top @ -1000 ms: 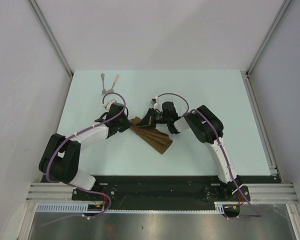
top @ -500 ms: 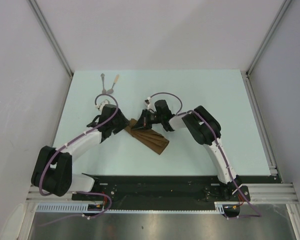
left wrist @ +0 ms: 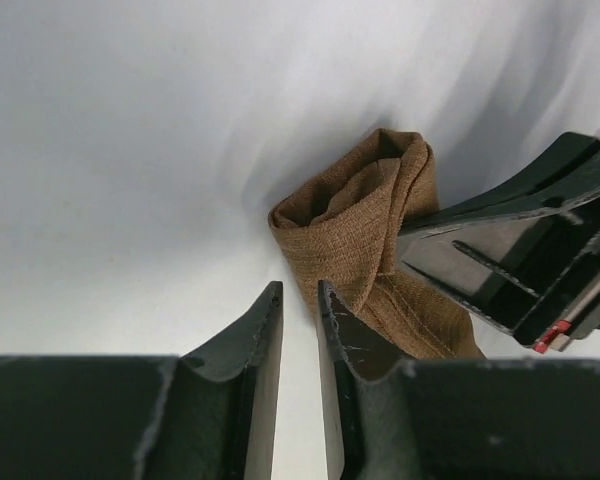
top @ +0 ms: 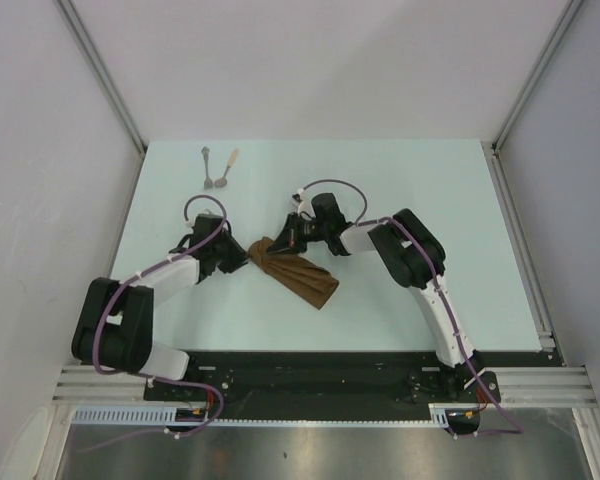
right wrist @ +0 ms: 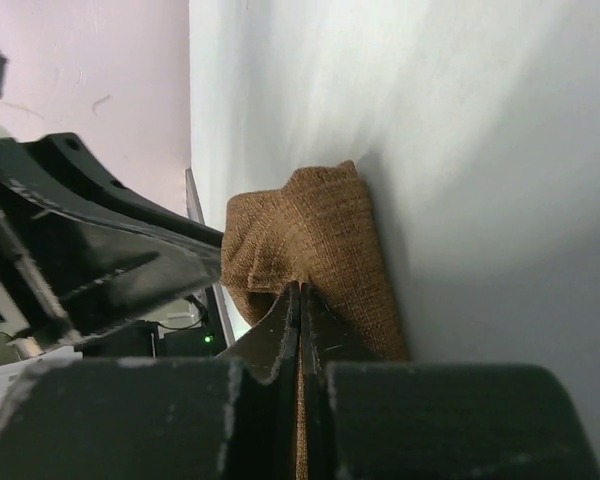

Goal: Fold the napkin into a case and place the utensils inside
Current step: Stuff the top corner of the smaller-rectangle-folded napkin at the center of the board.

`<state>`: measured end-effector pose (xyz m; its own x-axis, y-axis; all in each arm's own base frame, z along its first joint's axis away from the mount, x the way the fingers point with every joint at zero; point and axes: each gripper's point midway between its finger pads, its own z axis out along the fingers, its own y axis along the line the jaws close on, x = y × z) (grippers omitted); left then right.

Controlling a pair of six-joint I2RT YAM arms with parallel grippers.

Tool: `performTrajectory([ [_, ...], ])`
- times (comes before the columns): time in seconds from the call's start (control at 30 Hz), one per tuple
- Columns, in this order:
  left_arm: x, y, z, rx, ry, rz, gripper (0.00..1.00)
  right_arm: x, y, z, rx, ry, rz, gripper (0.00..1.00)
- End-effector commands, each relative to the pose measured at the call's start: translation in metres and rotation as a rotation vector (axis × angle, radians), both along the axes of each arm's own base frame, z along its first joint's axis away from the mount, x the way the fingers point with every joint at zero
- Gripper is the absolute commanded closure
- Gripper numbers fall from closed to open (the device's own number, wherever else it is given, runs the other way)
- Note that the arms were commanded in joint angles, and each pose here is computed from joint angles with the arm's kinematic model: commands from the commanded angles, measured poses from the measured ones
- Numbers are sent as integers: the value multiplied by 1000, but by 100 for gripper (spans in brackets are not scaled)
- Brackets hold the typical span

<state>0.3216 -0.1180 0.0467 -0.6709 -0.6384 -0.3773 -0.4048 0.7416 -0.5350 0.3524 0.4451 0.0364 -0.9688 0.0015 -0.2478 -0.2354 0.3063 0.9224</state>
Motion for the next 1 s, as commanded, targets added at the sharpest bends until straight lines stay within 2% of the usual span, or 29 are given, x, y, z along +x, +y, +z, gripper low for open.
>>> performTrajectory([
  [0.0, 10, -16, -2, -81, -19, -40, 77, 7, 9, 18, 33, -52, 25, 100],
  [0.37, 14, -16, -29, -84, 19, -7, 82, -7, 38, -5, 0, -19, 66, 100],
  [0.5, 16, -14, -23, -83, -11, -1, 85, -16, 47, -11, -2, -14, 73, 100],
  [0.6, 17, -6, -11, -26, -48, -8, 84, -11, 32, -20, -68, -36, 10, 100],
  [0.63, 13, -3, -9, -5, -51, -20, 81, -7, 29, -14, -66, -51, -6, 100],
  [0.67, 14, -1, -3, 12, -73, -22, 73, -6, 20, -17, -70, -40, -17, 100],
  [0.77, 10, 0, 13, 50, -96, -47, 62, -3, 14, -7, -64, -77, -10, 100],
  [0.83, 4, -2, 16, 46, -71, -50, 62, -1, 9, 1, -75, -85, 11, 100],
  [0.97, -7, 0, 9, 40, -31, -38, 71, 9, -1, 48, -36, -148, 33, 97],
])
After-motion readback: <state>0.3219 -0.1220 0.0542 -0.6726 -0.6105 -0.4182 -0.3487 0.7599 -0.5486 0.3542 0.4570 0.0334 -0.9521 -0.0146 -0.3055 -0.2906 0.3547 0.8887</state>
